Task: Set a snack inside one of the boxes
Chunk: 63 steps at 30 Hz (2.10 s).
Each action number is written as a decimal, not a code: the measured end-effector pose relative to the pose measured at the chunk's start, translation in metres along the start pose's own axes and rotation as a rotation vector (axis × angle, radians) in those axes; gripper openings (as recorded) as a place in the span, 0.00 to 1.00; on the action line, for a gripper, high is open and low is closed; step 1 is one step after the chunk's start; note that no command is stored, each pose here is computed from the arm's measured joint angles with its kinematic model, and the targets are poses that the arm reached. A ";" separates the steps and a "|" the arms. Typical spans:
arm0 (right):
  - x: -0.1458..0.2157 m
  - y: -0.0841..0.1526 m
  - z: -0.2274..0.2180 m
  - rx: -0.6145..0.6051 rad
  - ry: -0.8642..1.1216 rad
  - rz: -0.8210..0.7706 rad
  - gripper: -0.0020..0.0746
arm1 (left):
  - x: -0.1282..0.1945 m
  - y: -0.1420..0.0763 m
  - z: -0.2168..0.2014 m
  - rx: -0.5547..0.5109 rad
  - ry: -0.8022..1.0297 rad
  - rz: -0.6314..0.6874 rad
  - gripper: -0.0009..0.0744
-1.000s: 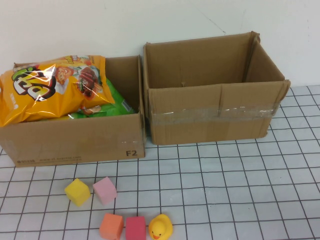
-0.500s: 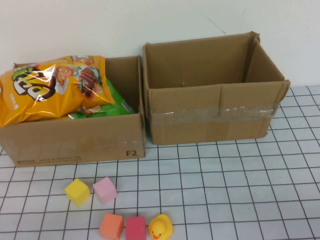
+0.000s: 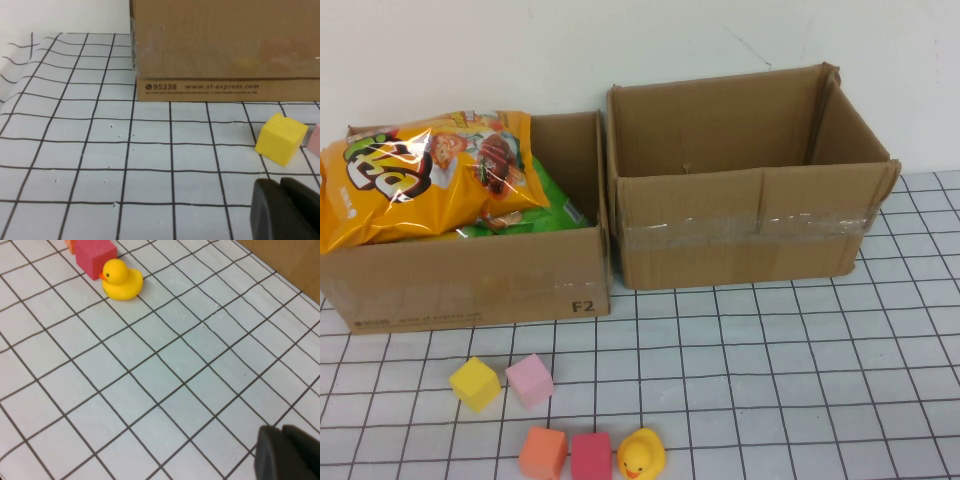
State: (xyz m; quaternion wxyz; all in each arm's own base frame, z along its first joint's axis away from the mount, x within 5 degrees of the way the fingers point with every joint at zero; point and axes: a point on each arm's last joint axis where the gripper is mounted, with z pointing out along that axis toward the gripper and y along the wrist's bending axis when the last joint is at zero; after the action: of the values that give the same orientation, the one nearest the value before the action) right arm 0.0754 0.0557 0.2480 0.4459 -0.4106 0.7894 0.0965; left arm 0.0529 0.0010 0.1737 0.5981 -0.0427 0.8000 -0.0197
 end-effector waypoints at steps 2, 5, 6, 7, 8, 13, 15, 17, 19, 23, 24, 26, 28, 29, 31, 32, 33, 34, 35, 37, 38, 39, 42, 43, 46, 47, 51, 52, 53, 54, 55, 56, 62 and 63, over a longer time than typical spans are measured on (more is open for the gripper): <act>0.000 0.000 0.000 0.000 0.000 0.000 0.03 | 0.000 0.000 0.000 -0.002 0.000 0.011 0.01; 0.000 0.000 0.000 0.000 0.000 0.000 0.03 | 0.000 0.000 0.000 -0.002 0.000 0.030 0.01; 0.000 0.000 0.000 0.000 0.000 0.000 0.03 | 0.000 0.000 0.000 -0.002 0.000 0.032 0.01; 0.000 0.000 0.000 0.000 0.000 0.000 0.03 | 0.000 0.000 0.000 -0.002 0.000 0.035 0.01; 0.000 0.000 0.000 0.000 0.000 0.000 0.03 | 0.000 0.000 0.000 -0.002 0.001 0.037 0.01; 0.000 0.000 0.000 0.000 0.000 0.000 0.03 | 0.000 0.000 0.000 -0.002 0.002 0.047 0.01; 0.000 0.000 0.000 0.000 0.000 0.000 0.03 | 0.000 0.000 0.000 -0.002 0.002 0.047 0.01; 0.000 0.000 0.000 0.000 0.000 0.000 0.03 | 0.000 0.000 0.000 -0.002 0.002 0.047 0.01; 0.000 0.000 0.000 0.000 0.000 0.000 0.03 | 0.000 0.000 0.000 -0.002 0.002 0.047 0.01; 0.000 0.000 0.000 0.000 0.000 0.000 0.03 | 0.000 0.000 0.000 -0.002 0.004 0.047 0.01; 0.000 0.000 0.000 0.000 0.000 0.000 0.03 | 0.000 0.000 0.000 -0.002 0.004 0.047 0.01; 0.000 0.000 0.000 0.000 0.000 0.000 0.03 | 0.000 0.000 0.000 -0.002 0.004 0.047 0.01; 0.000 0.000 0.000 0.000 0.000 0.000 0.03 | 0.000 0.000 0.000 -0.002 0.004 0.047 0.01; 0.000 0.000 0.000 0.000 0.000 0.000 0.03 | 0.000 0.000 0.000 -0.002 0.004 0.047 0.01; 0.000 0.001 -0.003 0.008 -0.018 -0.004 0.03 | 0.000 0.000 0.000 -0.002 0.004 0.047 0.01; 0.000 0.001 -0.005 0.013 -0.030 -0.007 0.03 | 0.000 0.000 0.000 -0.002 0.004 0.047 0.01; 0.000 0.002 -0.008 0.026 -0.047 -0.008 0.03 | 0.000 0.000 0.000 -0.002 0.004 0.047 0.01; 0.002 0.002 -0.012 0.045 -0.064 -0.009 0.03 | 0.000 0.000 0.000 -0.002 0.004 0.047 0.01; 0.003 0.002 -0.014 0.063 -0.076 -0.008 0.03 | 0.000 0.000 0.000 -0.002 0.004 0.047 0.01; 0.008 0.002 -0.021 0.124 -0.108 -0.006 0.03 | 0.000 0.000 0.000 -0.002 0.004 0.042 0.01; 0.011 0.003 -0.024 0.159 -0.130 -0.007 0.03 | 0.000 0.000 0.000 -0.002 0.004 0.040 0.01; 0.015 0.003 -0.026 0.204 -0.150 -0.010 0.03 | 0.000 0.000 0.000 -0.002 0.004 0.040 0.01; 0.031 0.003 -0.024 0.344 -0.209 0.007 0.03 | 0.000 0.000 0.000 -0.002 0.004 0.036 0.01; 0.039 0.003 -0.020 0.391 -0.227 0.022 0.03 | 0.000 0.000 0.000 -0.002 0.004 0.036 0.01; 0.061 0.002 -0.007 0.501 -0.307 0.114 0.03 | 0.000 0.000 0.000 -0.002 0.004 0.036 0.01; 0.067 0.003 -0.003 0.521 -0.332 0.140 0.03 | 0.000 0.000 0.000 -0.002 0.004 0.036 0.01; 0.078 0.006 0.005 0.514 -0.339 0.233 0.03 | 0.000 0.000 0.000 -0.002 0.004 0.036 0.01; 0.078 0.006 0.005 0.515 -0.337 0.243 0.03 | 0.000 0.000 0.000 -0.002 0.004 0.035 0.01; 0.078 0.006 0.005 0.513 -0.336 0.249 0.03 | 0.000 0.000 0.000 -0.002 0.004 0.035 0.01; 0.078 0.007 0.005 0.508 -0.335 0.253 0.03 | 0.000 0.000 0.000 -0.002 0.004 0.033 0.01; 0.079 0.007 0.006 0.499 -0.330 0.258 0.03 | 0.000 0.000 0.000 -0.002 0.004 0.034 0.01; 0.079 0.008 0.006 0.493 -0.326 0.258 0.03 | 0.000 0.000 0.000 -0.002 0.004 0.032 0.01; 0.078 0.006 0.005 0.513 -0.340 0.253 0.03 | 0.000 0.000 0.000 -0.002 0.005 0.031 0.01; 0.078 0.005 0.004 0.529 -0.342 0.243 0.03 | 0.000 0.000 0.000 -0.002 0.005 0.031 0.01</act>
State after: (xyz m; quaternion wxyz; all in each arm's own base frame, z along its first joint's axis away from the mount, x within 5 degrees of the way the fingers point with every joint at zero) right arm 0.0536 0.0173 0.1836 0.6484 -0.1616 0.7439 0.0081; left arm 0.0528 0.0011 0.1733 0.5962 -0.0308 0.8022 -0.0095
